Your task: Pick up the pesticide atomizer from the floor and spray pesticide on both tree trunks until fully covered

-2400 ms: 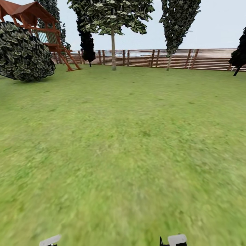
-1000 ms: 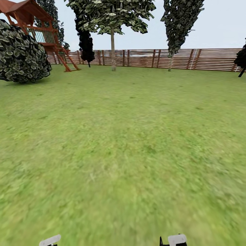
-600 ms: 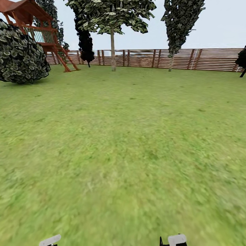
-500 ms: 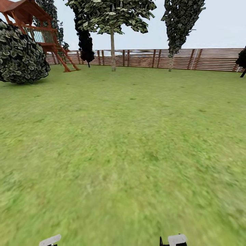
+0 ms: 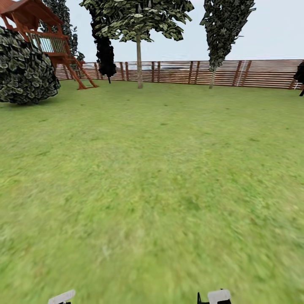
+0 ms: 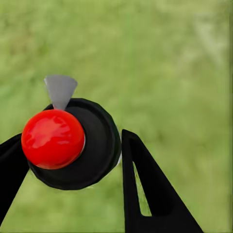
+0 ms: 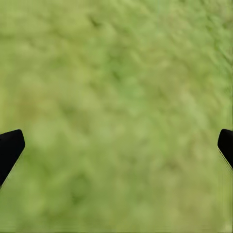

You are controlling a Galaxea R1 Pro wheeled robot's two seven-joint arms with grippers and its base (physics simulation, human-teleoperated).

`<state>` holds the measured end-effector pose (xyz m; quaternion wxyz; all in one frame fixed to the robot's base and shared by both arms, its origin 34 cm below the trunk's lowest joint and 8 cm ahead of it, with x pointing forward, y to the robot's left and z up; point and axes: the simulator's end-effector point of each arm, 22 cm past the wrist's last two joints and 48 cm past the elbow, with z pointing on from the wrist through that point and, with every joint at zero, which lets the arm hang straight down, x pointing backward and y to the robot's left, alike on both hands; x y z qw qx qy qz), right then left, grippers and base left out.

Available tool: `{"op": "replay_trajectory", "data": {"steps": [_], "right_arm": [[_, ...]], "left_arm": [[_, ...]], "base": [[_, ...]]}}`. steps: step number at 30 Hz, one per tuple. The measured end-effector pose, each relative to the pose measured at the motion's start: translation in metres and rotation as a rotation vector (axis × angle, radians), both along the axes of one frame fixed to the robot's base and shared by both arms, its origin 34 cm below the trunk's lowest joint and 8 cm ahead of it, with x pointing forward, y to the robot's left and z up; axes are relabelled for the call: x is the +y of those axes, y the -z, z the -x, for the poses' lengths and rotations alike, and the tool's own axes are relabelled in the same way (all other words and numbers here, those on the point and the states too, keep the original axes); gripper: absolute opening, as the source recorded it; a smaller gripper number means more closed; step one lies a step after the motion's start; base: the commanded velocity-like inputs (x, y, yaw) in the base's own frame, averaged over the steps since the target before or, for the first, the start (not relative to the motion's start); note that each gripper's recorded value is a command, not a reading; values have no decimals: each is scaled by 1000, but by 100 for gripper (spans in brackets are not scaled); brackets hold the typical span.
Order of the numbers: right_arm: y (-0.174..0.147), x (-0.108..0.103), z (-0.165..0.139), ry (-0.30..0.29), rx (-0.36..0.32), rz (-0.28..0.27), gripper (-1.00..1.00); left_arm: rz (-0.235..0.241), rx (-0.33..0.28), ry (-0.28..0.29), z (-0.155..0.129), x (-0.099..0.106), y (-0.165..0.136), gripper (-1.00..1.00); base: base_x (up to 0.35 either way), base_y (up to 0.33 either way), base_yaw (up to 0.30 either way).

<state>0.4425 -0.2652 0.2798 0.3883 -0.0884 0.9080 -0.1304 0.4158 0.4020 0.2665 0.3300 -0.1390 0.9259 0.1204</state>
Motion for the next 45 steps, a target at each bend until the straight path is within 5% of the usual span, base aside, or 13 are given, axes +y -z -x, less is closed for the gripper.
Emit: {"op": "replay_trajectory", "data": {"steps": [45], "right_arm": [[0,0,0,0,0,0,100]], "left_arm": [[0,2,-1,0,0,0,-100]], "base": [[342,0,0]]}}
